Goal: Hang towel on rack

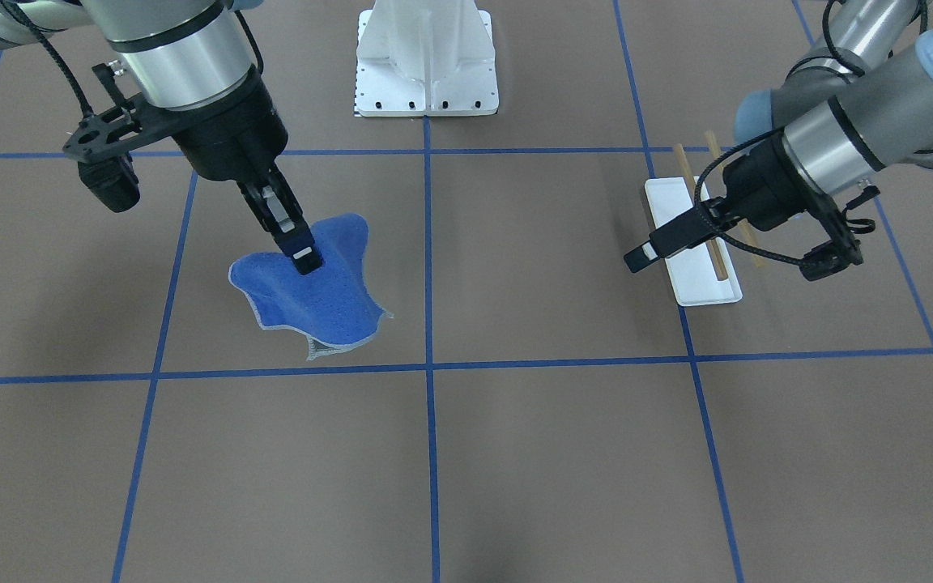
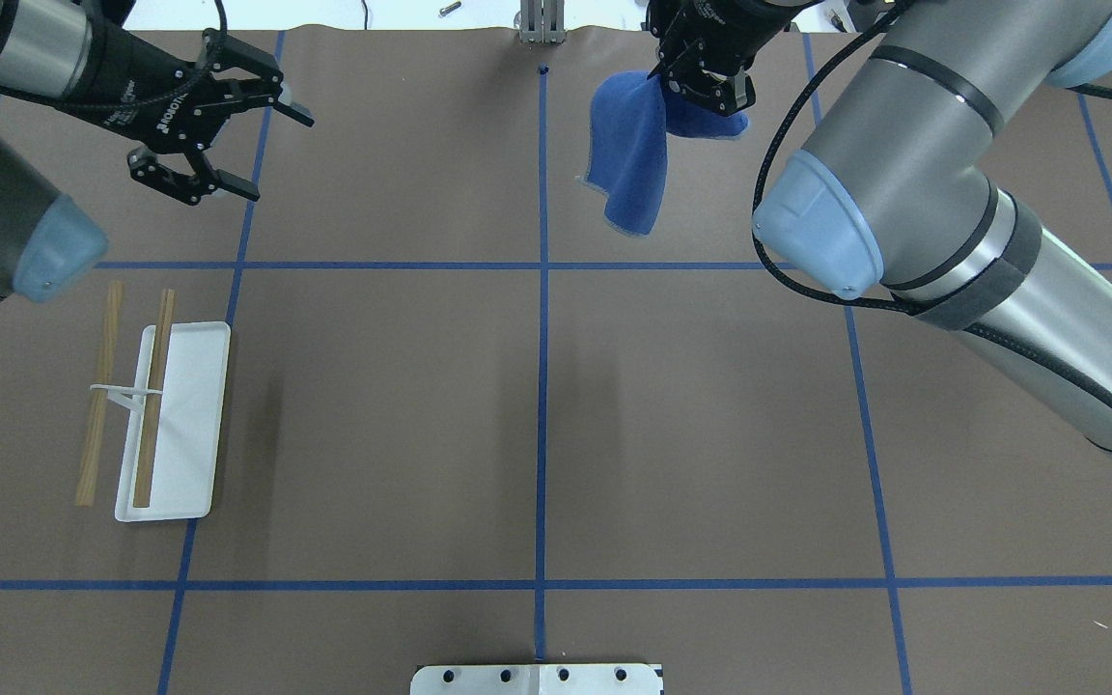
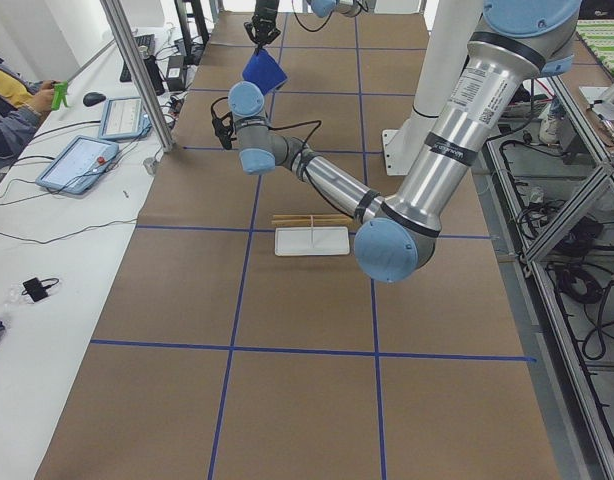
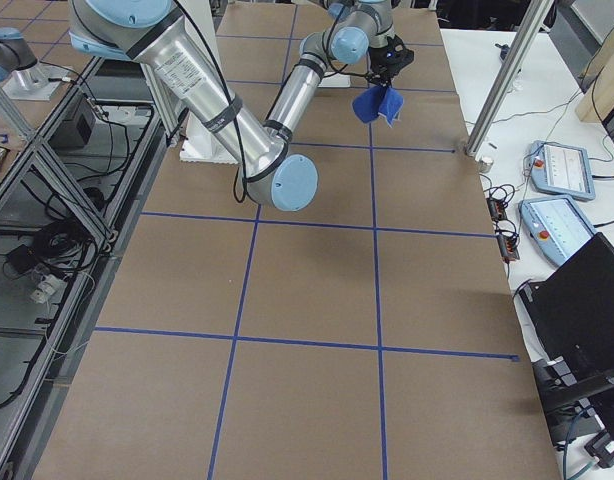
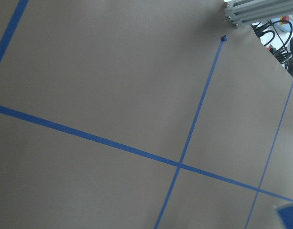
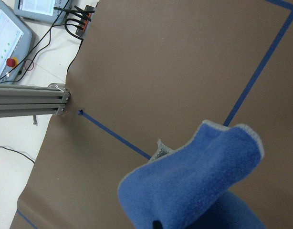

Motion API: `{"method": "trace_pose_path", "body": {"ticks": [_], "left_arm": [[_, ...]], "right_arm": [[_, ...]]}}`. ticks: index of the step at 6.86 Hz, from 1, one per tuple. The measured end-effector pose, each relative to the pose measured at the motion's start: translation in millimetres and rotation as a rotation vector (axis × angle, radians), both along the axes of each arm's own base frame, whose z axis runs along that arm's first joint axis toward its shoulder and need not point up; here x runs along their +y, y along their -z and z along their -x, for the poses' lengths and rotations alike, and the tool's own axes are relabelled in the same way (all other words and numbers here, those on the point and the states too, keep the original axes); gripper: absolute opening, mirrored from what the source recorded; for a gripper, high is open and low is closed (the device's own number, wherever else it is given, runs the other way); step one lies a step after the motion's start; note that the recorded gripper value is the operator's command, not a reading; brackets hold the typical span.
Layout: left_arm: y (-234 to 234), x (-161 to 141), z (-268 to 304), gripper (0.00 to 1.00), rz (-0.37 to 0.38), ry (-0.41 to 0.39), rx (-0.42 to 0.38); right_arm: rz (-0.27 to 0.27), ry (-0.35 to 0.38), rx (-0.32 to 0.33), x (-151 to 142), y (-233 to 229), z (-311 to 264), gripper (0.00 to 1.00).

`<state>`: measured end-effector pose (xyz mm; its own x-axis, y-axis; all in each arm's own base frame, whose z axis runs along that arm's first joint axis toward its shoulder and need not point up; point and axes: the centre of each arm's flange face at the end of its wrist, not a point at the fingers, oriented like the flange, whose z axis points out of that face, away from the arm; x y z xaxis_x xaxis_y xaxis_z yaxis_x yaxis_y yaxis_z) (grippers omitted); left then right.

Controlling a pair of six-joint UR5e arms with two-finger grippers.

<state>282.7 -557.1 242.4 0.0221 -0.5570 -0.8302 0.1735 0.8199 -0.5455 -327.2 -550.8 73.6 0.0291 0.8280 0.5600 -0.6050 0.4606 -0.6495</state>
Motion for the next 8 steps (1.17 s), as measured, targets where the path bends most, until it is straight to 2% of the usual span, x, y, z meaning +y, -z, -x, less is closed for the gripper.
{"method": "trace_pose_path", "body": {"ticks": [2,4,5,6,8], "left_arm": [[54,18,-55,0.98,0.344,0.108,0.151],[89,23,-75,0.98,0.648,0.198,0.290],[100,27,-81,0.98,0.748,0.232,0.345],[107,33,-90,0.98,0.811,0.259,0.390],[115,43,-100,0.98,0.886,0.278,0.437]], "right_arm": [[0.044,-0.098,-0.022,5,15,12,0.00],[0.086,-0.209,-0.050,6,28,17,0.00],[0.107,-0.253,-0.070,6,36,18,0.00],[0.127,-0.288,-0.089,6,42,17,0.00],[0.151,-0.335,-0.121,6,53,17,0.00]]}}
